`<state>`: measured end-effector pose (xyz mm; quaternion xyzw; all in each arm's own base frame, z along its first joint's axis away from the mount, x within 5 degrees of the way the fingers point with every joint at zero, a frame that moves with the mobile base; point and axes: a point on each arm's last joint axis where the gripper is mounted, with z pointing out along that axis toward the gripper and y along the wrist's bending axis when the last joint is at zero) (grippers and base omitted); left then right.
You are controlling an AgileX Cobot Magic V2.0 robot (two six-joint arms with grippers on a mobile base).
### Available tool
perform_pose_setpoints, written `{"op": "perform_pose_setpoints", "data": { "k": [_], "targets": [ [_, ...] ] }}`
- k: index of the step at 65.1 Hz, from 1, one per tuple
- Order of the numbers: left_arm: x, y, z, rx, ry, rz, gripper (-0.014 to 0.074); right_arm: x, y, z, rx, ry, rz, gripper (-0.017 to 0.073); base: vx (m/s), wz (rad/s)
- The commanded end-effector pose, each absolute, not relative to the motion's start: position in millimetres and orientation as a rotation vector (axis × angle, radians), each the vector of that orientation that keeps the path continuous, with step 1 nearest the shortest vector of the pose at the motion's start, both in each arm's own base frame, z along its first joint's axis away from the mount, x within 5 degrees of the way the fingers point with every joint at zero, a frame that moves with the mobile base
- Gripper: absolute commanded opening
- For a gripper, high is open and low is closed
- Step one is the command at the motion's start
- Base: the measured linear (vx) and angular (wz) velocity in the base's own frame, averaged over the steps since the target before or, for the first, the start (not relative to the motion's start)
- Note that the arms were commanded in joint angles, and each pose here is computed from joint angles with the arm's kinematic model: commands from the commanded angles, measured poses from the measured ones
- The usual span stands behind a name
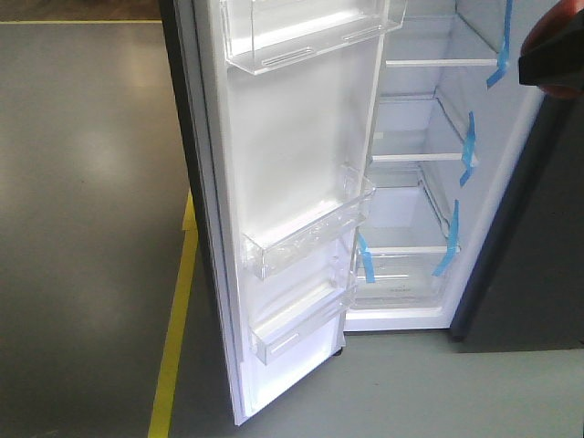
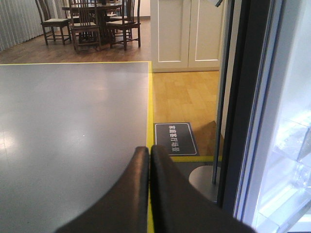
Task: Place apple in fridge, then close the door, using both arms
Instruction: 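Approach the refrigerator door bins, holding the apple in right gripper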
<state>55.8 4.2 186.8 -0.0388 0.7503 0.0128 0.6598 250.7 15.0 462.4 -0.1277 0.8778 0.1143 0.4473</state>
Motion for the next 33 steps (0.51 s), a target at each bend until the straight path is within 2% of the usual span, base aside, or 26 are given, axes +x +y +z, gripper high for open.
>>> {"op": "perform_pose_setpoints", "data": {
  "k": [1,33],
  "targets": [
    [56.4,3.7,184.1,-0.082,1.645,0.019,-0.0006,242.1,15.7,484.0,-0.297,2.047,0.272,-0.0007,0.13,-0.03],
    [56.4,3.7,184.1,-0.082,1.645,0.019,-0.0006,242.1,15.7,484.1,-0.296,2.046,0.272,-0.0007,0.13,-0.02]
  ]
}}
